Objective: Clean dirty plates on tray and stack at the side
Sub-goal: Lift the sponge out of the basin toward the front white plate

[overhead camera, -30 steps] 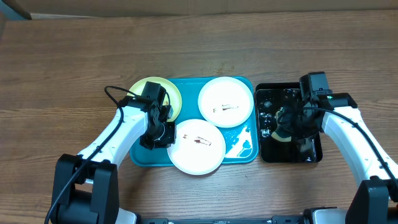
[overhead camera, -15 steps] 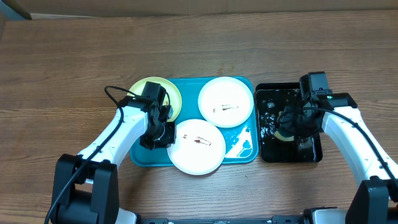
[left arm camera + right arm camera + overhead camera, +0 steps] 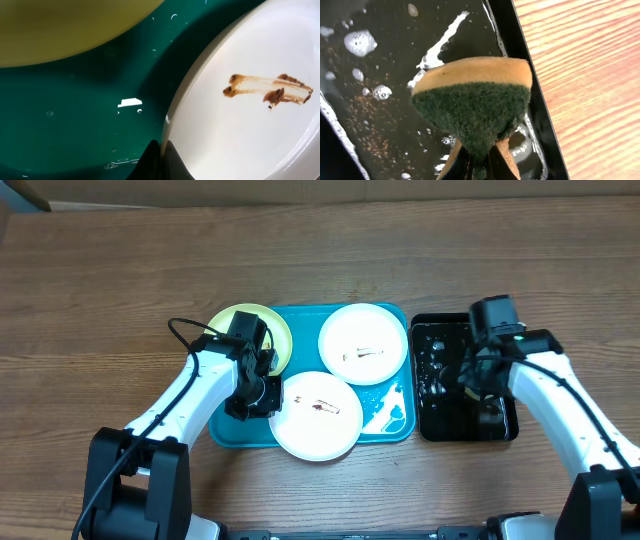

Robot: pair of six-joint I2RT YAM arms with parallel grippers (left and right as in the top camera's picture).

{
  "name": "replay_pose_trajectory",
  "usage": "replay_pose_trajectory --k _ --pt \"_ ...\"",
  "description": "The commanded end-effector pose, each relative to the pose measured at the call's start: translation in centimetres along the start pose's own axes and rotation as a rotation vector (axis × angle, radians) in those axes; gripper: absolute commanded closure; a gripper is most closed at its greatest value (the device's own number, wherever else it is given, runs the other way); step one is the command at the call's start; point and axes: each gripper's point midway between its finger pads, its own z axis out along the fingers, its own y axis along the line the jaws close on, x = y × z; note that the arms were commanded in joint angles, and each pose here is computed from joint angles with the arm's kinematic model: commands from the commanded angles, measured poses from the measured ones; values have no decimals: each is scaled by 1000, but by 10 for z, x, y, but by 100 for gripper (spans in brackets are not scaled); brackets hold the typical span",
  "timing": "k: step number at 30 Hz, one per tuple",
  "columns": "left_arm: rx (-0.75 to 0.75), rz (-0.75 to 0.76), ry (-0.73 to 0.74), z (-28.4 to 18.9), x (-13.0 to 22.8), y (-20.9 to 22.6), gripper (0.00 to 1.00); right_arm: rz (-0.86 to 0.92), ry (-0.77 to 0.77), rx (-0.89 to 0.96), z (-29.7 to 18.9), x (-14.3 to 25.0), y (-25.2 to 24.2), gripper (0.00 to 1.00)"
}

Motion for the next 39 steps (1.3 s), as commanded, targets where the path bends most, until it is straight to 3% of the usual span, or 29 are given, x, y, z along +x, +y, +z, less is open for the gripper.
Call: replay_pose_trajectory --k 1,13,39 --pt "6 -3 13 3 1 -2 96 38 -117 71 -18 -16 -4 96" --pt "6 -2 13 3 1 -2 96 52 -317 143 -56 -19 8 96" --pt "6 -2 12 3 1 -2 96 55 -323 143 -57 -18 8 96"
